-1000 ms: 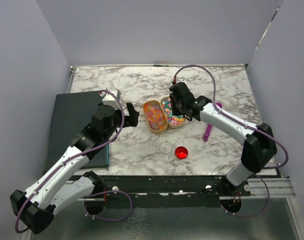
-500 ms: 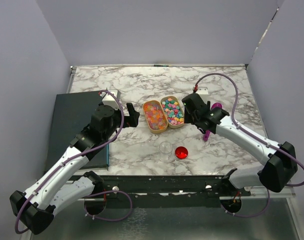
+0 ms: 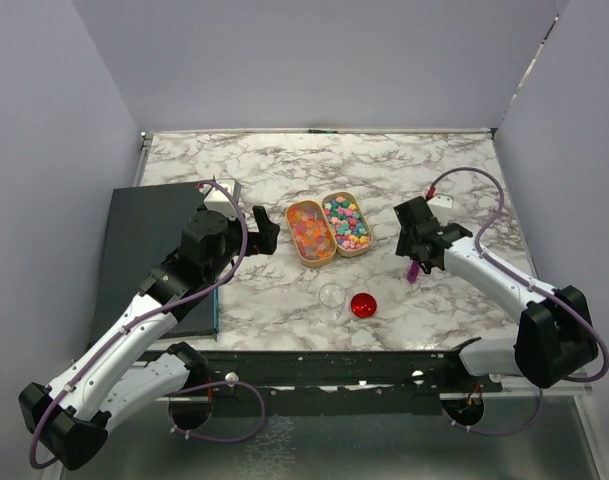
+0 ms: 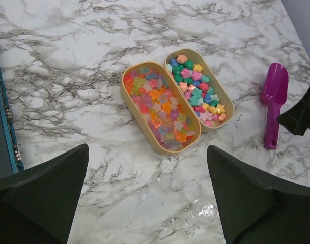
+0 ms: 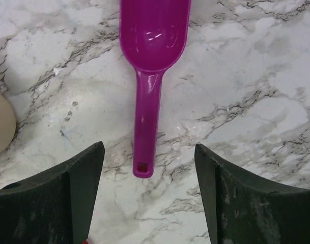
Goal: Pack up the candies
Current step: Pick up the spatula from the center of the board.
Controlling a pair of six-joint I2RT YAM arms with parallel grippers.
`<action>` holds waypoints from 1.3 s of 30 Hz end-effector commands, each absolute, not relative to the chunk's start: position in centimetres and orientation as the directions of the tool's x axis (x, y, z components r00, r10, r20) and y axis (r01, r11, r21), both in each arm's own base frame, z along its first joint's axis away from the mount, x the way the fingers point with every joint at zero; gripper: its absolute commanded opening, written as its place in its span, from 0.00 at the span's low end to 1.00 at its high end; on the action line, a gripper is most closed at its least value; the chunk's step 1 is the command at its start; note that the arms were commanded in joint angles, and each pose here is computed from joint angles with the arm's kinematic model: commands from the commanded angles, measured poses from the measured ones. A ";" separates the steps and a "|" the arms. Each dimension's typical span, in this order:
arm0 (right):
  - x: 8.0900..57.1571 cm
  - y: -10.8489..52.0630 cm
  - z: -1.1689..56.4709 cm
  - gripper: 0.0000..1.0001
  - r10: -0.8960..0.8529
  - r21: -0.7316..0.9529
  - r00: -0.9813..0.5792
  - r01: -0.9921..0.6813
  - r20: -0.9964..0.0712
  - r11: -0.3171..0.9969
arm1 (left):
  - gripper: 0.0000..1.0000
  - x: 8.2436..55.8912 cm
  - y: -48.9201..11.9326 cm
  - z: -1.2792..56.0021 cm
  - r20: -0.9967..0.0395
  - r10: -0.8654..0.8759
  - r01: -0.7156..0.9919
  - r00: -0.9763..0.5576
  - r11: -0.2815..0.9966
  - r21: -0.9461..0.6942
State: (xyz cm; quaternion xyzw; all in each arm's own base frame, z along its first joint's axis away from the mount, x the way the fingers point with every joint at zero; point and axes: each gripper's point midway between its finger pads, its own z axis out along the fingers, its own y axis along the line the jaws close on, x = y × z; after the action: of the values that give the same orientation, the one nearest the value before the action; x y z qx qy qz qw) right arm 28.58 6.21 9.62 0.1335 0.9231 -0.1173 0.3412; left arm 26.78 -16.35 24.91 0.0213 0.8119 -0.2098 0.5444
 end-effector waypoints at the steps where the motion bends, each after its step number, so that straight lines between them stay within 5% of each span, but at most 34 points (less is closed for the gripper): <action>1: 30.1 5.8 8.4 0.75 0.266 -0.039 -0.693 0.390 -0.670 0.920 | 0.99 26.4 -16.5 24.7 -0.887 -0.198 0.275 -0.418 0.903 -0.330; 29: 33.4 3.2 3.1 0.58 0.379 -0.036 -0.682 0.510 -0.626 0.859 | 0.99 26.6 -16.4 24.5 -0.886 -0.193 0.268 -0.421 0.907 -0.325; 39: 33.4 3.0 2.9 0.38 0.379 -0.042 -0.680 0.516 -0.628 0.856 | 0.99 26.6 -16.4 24.3 -0.885 -0.193 0.265 -0.423 0.908 -0.325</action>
State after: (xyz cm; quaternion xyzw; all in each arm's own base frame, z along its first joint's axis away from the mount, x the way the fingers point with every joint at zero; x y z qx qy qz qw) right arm 32.97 3.37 2.89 0.2347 0.9160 -0.1026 0.3089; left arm 26.73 -16.45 24.90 0.0231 0.8121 -0.2119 0.5432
